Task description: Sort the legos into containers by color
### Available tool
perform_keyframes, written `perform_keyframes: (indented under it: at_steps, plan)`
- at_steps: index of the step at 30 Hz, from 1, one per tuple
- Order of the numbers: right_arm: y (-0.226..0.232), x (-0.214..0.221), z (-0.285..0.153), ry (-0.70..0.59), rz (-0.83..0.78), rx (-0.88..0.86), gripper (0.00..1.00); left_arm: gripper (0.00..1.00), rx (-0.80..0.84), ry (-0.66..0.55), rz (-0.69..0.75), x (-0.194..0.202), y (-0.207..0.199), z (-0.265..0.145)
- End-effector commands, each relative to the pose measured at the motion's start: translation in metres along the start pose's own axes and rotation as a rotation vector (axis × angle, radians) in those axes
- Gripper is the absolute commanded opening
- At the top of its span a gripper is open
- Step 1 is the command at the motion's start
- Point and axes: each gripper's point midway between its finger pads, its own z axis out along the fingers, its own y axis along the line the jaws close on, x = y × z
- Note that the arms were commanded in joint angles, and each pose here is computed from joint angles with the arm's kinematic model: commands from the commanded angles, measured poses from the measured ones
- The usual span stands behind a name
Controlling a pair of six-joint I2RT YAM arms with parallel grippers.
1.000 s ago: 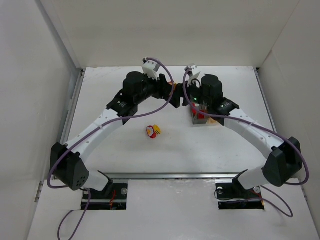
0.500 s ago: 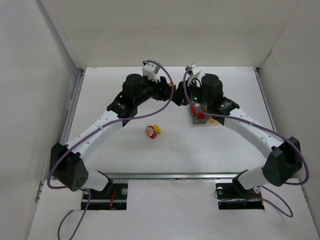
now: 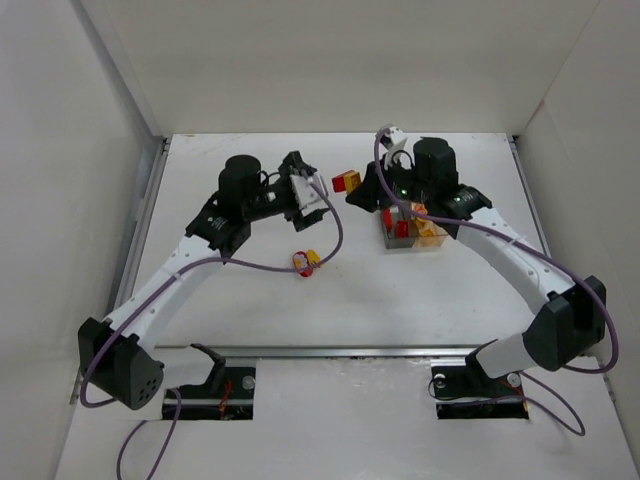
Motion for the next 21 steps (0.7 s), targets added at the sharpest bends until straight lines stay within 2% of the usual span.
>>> perform_keyframes:
  at_steps: [1, 3, 7, 15, 19, 21]
  plan:
    - [0.014, -0.019, -0.006, -0.010, -0.051, -0.044, 0.00, 0.80, 0.169, -0.073, 0.414, -0.009, -0.037, -0.006]
    - [0.019, -0.025, -0.008, -0.010, -0.055, -0.044, 0.00, 0.77, 0.169, -0.104, 0.563, -0.013, -0.041, -0.008]
    - [0.027, -0.024, -0.006, -0.003, -0.047, -0.050, 0.00, 0.82, 0.100, -0.129, 0.689, -0.017, -0.048, -0.004]
    - [0.040, -0.019, -0.001, 0.012, -0.059, -0.040, 0.00, 0.84, 0.058, -0.105, 0.692, -0.023, -0.036, 0.007]
    - [0.037, -0.016, 0.000, 0.018, -0.046, -0.027, 0.00, 0.79, 0.045, -0.083, 0.690, -0.021, -0.035, 0.000]
    - [0.037, -0.014, -0.001, 0.026, -0.033, -0.025, 0.00, 0.80, 0.043, -0.085, 0.680, -0.020, -0.037, -0.003]
